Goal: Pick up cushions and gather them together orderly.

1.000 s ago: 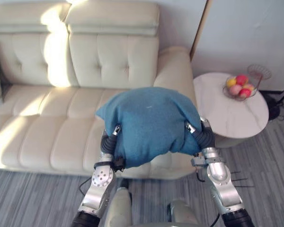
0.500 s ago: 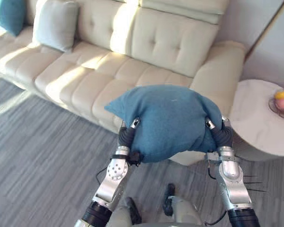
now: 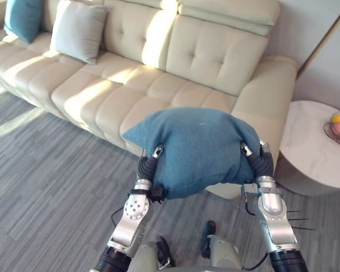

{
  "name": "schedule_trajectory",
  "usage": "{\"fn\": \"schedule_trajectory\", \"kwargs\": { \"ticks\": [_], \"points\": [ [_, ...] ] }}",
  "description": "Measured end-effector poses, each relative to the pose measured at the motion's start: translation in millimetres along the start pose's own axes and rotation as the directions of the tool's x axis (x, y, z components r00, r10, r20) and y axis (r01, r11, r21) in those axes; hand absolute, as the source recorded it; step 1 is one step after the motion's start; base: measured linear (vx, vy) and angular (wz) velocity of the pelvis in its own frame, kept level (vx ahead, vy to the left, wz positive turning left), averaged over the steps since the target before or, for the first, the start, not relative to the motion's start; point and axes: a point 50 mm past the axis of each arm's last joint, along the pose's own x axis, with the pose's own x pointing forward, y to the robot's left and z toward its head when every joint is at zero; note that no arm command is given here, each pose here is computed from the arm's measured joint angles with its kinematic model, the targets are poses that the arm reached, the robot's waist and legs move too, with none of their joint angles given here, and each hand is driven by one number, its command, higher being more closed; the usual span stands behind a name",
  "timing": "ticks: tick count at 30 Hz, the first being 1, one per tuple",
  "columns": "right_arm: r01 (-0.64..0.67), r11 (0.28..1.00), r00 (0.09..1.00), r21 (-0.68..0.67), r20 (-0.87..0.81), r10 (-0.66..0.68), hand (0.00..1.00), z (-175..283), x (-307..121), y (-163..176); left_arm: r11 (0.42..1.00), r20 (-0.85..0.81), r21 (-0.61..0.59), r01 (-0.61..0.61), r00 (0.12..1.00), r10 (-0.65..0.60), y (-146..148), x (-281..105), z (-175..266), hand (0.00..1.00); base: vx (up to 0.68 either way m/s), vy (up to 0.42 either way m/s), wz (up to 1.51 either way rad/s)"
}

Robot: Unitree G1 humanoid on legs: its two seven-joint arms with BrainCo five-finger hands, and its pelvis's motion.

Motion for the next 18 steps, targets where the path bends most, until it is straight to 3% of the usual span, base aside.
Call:
{"fn": "schedule_trajectory", "kwargs": {
  "ticks": [10, 18],
  "points": [
    [0.017, 1.000, 0.993, 0.008, -0.120, -0.016, 1.00, -24.6, -18.9, -3.5, 1.000, -0.031, 0.020, 0.014, 0.999, -0.014, 2.8, -2.9, -4.3, 1.00, 0.24, -0.046, 0.77],
    [0.104, 0.995, 0.994, -0.002, -0.017, -0.104, 1.00, 12.0, -49.0, -26.4, 0.996, 0.011, -0.040, 0.078, 0.997, -0.078, -15.1, 0.0, 4.6, 1.00, 0.38, -0.151, 0.23]
  ]
}}
